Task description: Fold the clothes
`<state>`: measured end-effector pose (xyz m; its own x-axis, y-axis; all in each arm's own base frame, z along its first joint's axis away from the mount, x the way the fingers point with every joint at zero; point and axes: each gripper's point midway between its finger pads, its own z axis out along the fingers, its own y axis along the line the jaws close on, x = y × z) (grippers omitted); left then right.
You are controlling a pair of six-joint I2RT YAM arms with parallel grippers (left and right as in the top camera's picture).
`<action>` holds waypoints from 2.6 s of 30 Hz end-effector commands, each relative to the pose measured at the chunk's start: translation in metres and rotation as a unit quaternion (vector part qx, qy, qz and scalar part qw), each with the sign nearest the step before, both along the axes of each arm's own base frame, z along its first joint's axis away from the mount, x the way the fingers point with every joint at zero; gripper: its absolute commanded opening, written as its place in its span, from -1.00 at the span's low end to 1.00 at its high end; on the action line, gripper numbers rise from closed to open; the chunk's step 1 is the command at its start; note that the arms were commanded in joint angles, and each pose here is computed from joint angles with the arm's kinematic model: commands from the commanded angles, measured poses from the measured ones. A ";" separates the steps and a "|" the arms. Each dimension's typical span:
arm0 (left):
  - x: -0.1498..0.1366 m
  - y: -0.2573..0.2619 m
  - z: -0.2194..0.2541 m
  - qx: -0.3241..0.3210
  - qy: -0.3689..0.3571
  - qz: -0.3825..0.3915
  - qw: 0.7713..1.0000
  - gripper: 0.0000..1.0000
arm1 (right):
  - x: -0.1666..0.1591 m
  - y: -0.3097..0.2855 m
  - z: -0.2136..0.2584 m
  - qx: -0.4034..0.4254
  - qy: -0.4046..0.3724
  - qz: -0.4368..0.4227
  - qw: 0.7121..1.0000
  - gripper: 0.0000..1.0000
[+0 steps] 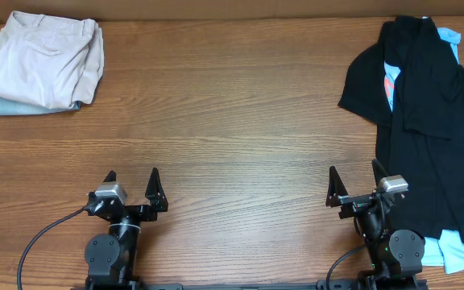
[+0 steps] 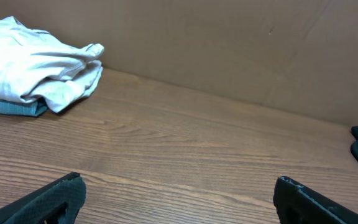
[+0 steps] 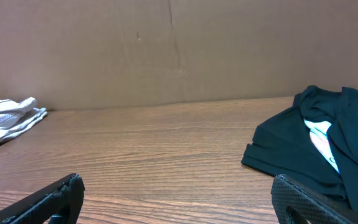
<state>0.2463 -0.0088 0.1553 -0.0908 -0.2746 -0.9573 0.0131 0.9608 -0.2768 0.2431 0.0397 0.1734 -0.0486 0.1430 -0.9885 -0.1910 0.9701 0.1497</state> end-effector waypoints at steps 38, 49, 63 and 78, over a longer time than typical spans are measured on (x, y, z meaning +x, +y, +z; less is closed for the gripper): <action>0.000 0.003 0.001 0.012 -0.004 0.007 1.000 1.00 | -0.001 0.003 0.002 0.001 -0.009 0.008 1.000 1.00; -0.006 -0.033 0.027 0.005 -0.041 -0.098 0.994 1.00 | -0.011 0.030 0.015 0.003 -0.021 0.090 0.996 1.00; -0.023 -0.036 0.109 -0.005 0.081 -0.109 0.991 1.00 | -0.027 0.028 0.138 0.001 -0.026 0.090 0.996 1.00; 0.029 -0.044 0.187 0.010 0.260 -0.138 0.956 1.00 | 0.050 0.035 0.195 -0.035 0.269 0.098 0.957 1.00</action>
